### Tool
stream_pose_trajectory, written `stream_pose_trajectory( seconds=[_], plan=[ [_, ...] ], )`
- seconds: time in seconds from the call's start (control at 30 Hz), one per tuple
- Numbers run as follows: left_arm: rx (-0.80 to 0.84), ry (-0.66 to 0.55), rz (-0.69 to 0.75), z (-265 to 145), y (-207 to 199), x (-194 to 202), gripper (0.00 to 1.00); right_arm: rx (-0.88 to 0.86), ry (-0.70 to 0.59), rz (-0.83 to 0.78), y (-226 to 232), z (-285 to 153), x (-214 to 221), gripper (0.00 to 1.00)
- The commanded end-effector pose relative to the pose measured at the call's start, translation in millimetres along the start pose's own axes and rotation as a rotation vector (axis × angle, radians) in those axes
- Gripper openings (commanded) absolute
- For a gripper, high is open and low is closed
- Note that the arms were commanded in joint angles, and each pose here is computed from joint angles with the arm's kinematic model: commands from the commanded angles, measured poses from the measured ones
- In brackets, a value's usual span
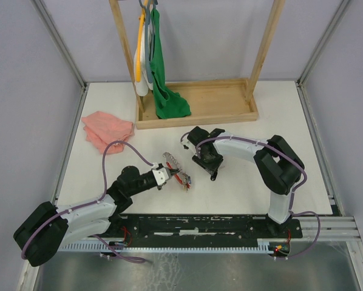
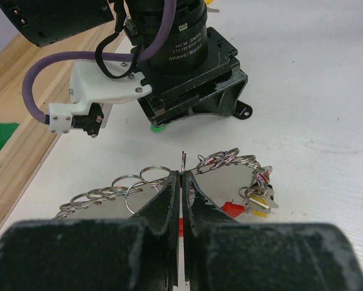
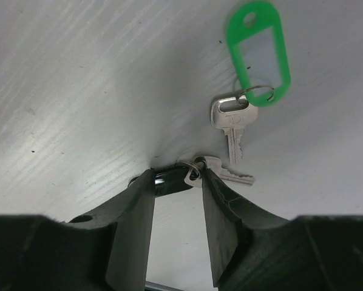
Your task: Put the keys on the keyring
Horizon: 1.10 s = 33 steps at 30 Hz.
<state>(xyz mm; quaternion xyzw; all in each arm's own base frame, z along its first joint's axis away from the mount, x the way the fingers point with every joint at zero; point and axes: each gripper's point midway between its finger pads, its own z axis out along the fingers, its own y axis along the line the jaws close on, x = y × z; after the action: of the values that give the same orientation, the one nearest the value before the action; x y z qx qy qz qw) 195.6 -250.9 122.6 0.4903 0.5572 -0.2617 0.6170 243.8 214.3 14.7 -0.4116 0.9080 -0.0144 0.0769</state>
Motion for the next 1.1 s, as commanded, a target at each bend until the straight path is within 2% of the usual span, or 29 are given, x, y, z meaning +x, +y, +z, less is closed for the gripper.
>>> stream_pose_trajectory(
  seconds=[0.0, 0.1, 0.2, 0.4, 0.63, 0.77, 0.9, 1.07],
  plan=[
    [-0.013, -0.077, -0.002, 2.9, 4.9, -20.7, 0.03, 0.072, -0.031, -0.016, -6.4, 1.1, -14.5, 0.46],
    [-0.013, -0.078, -0.002, 2.6, 4.5, -20.3, 0.03, 0.083, -0.049, -0.018, -7.3, 1.1, -18.7, 0.46],
    [-0.015, -0.079, -0.002, 2.7, 4.8, -20.5, 0.03, 0.087, -0.060, -0.013, -7.9, 1.7, -21.6, 0.42],
    [-0.017, -0.080, 0.000, 2.3, 5.2, -20.9, 0.03, 0.090, -0.088, 0.003, -8.6, -9.1, -22.2, 0.21],
    [-0.021, -0.082, 0.000, 2.1, 5.9, -21.5, 0.03, 0.113, -0.214, 0.081, -12.6, -29.8, -33.8, 0.01],
    [-0.027, -0.089, 0.001, 0.9, 6.5, -22.5, 0.03, 0.101, -0.329, 0.154, -9.9, -34.4, -42.6, 0.01],
    [-0.041, -0.091, 0.000, 0.1, 8.3, -22.3, 0.03, 0.068, -0.373, 0.202, -3.8, -35.3, -41.1, 0.01],
    [-0.078, -0.095, -0.009, -2.5, 13.8, -23.6, 0.03, -0.007, -0.420, 0.174, 6.7, -38.2, -60.8, 0.21]
  ],
)
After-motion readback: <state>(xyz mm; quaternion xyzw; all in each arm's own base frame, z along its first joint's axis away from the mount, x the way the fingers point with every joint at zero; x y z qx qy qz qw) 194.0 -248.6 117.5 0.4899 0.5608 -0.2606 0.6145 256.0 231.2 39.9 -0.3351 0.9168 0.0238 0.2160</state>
